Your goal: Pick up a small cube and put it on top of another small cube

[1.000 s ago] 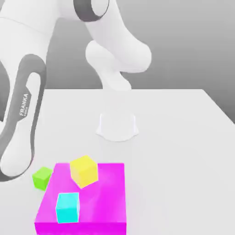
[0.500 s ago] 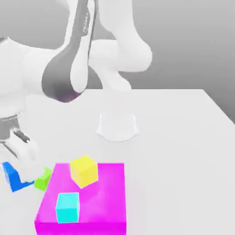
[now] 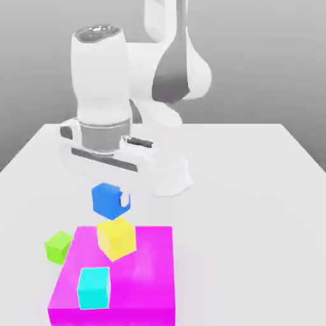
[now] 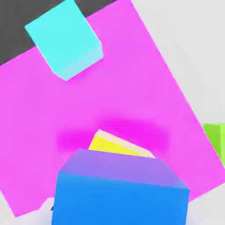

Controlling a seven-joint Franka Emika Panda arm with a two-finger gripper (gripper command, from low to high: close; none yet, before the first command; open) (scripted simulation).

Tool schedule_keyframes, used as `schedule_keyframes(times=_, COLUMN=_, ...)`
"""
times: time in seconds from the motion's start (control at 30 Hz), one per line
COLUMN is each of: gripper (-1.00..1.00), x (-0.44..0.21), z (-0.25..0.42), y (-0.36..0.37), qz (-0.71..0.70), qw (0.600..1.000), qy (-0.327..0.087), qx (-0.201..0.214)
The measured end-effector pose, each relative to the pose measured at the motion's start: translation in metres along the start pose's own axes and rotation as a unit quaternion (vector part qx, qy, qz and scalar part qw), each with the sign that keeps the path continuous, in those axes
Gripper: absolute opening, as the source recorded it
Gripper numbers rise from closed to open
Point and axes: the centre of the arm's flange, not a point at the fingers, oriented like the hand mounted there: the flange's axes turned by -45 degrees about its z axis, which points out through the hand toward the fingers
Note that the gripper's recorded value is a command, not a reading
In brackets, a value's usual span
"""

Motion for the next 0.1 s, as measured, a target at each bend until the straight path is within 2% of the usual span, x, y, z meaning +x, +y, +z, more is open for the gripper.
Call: schedule_keyframes(times=0.1, gripper=1.0, x=0.0, z=0.0, y=0.0, qz=0.0, qw=1.0, qy=0.0, qx=0.0)
